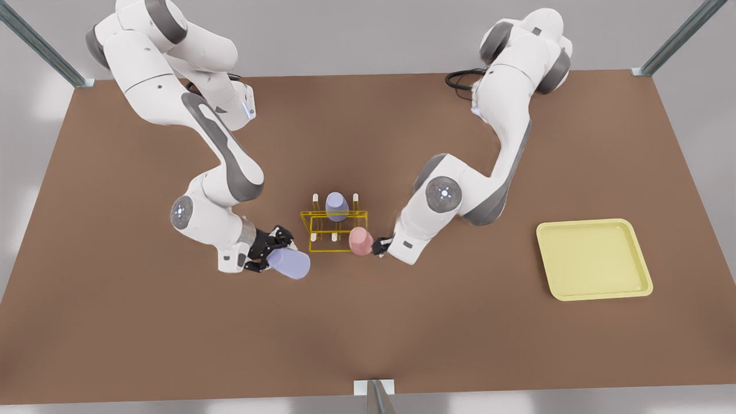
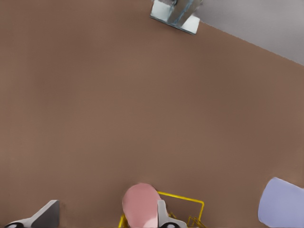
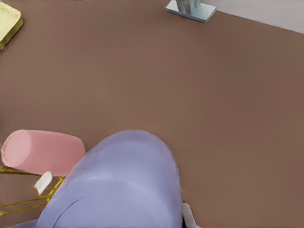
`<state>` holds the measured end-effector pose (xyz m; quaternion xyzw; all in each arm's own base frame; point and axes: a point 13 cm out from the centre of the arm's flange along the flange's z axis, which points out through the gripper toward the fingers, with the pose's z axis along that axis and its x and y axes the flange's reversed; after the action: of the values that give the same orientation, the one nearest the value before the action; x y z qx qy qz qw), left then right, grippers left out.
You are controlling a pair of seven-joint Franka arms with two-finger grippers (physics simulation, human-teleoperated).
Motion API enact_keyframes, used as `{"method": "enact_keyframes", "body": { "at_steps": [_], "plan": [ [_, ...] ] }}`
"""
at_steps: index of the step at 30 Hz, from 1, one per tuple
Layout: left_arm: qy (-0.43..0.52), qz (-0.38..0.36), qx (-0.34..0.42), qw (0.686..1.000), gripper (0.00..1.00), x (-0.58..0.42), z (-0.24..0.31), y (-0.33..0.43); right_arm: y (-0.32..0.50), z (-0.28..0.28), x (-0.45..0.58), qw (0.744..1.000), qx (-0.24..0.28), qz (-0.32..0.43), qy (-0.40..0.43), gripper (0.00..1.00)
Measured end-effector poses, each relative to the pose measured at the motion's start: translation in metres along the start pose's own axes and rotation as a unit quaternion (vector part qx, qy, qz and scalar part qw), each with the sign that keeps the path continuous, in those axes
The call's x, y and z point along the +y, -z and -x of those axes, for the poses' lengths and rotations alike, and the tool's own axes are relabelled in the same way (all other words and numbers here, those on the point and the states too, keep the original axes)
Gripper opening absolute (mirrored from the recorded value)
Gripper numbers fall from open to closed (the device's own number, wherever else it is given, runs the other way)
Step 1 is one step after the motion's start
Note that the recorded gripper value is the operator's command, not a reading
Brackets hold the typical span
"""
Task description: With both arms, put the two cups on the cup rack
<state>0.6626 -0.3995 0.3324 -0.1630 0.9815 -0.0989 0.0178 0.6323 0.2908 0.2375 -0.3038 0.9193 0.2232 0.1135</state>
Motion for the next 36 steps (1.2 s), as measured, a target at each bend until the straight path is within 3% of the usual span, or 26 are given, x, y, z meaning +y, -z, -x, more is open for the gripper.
{"method": "enact_keyframes", "body": {
  "at_steps": [1,3,6,8,22,24,30,32,34,36],
  "plan": [
    [0.033,0.011,-0.014,0.999,1.0,0.061,0.05,0.054,0.001,0.002,0.01,1.0,0.0,0.005,0.005,0.78],
    [0.05,0.053,-0.016,0.997,1.0,0.148,0.083,0.11,0.005,0.005,0.026,1.0,0.003,0.013,0.012,0.78],
    [0.023,0.12,0.006,0.993,1.0,0.224,0.028,0.141,0.011,0.0,0.04,1.0,0.016,0.022,0.016,0.78],
    [0.011,0.126,0.026,0.992,1.0,0.246,0.019,0.146,0.012,-0.006,0.045,0.999,0.028,0.028,0.016,0.78],
    [-0.104,0.152,0.141,0.973,1.0,0.29,-0.009,0.135,-0.013,-0.038,0.061,0.994,0.089,0.069,0.013,0.78],
    [-0.116,0.151,0.147,0.971,1.0,0.292,-0.01,0.134,-0.016,-0.041,0.061,0.993,0.093,0.071,0.012,1.0],
    [-0.142,0.148,0.159,0.966,1.0,0.298,-0.01,0.134,-0.019,-0.041,0.058,0.993,0.096,0.072,0.01,1.0],
    [-0.147,0.147,0.161,0.965,1.0,0.301,-0.009,0.134,0.006,-0.018,0.046,0.995,0.077,0.059,0.012,1.0],
    [-0.154,0.146,0.162,0.964,1.0,0.302,-0.008,0.134,0.081,0.041,0.009,0.998,0.04,0.004,0.04,1.0],
    [-0.162,0.145,0.163,0.962,1.0,0.302,-0.008,0.134,0.142,0.046,-0.053,0.994,0.061,-0.081,0.045,1.0]
  ]
}}
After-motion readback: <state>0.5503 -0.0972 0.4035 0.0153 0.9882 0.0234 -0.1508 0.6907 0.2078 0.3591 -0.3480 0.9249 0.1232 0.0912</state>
